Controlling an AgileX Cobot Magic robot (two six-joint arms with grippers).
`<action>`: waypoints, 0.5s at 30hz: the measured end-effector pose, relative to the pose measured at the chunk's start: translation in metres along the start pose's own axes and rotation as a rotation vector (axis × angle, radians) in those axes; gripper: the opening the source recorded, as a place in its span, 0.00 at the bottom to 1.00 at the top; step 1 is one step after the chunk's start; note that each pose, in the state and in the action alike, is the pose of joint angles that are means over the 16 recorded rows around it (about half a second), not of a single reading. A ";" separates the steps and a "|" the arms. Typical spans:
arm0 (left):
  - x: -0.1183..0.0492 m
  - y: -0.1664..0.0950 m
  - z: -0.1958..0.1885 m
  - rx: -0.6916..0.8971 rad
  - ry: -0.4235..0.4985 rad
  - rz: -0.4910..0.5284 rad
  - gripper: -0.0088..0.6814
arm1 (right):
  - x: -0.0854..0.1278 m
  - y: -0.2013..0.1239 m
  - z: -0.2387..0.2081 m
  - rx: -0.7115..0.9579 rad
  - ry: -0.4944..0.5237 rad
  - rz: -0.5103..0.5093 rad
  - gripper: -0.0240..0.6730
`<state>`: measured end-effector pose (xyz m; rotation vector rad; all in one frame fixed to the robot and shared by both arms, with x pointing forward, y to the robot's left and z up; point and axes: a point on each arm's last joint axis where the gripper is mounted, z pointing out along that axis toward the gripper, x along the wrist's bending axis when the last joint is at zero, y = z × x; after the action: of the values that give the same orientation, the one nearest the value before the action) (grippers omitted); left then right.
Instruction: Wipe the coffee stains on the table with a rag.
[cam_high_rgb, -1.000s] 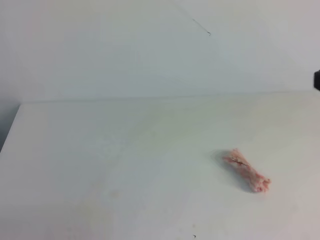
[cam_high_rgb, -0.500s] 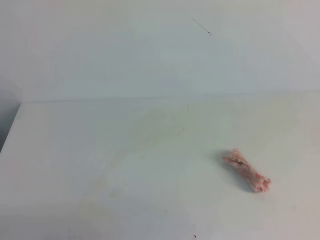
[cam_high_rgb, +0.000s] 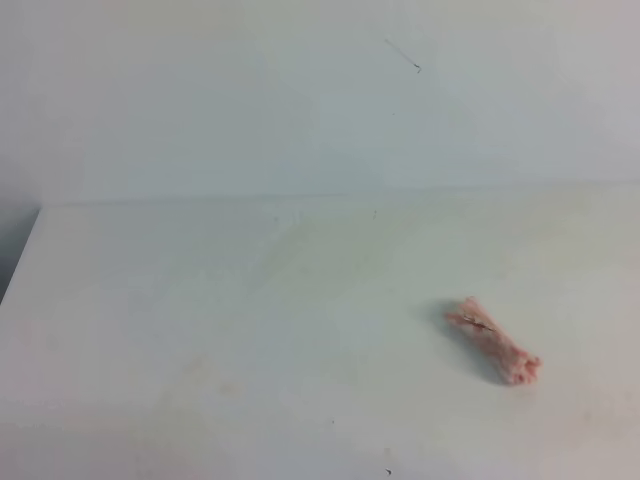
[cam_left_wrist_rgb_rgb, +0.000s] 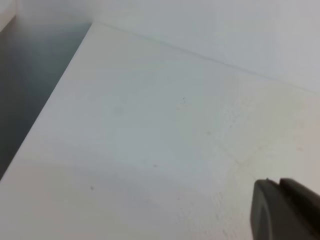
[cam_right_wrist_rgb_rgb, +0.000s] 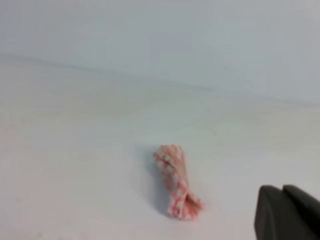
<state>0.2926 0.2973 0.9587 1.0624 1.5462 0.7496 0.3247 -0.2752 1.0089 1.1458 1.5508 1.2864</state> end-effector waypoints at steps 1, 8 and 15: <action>0.000 0.000 0.000 0.000 0.000 0.000 0.01 | -0.001 -0.004 -0.004 -0.022 -0.017 0.002 0.03; 0.000 0.000 0.000 0.000 0.000 0.000 0.01 | -0.007 -0.029 -0.023 -0.135 -0.137 0.012 0.03; 0.000 0.000 0.000 0.000 0.000 0.000 0.01 | -0.007 -0.041 -0.027 -0.159 -0.184 0.017 0.03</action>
<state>0.2926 0.2973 0.9587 1.0624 1.5462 0.7496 0.2947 -0.2923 0.9728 1.1432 1.2841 1.2544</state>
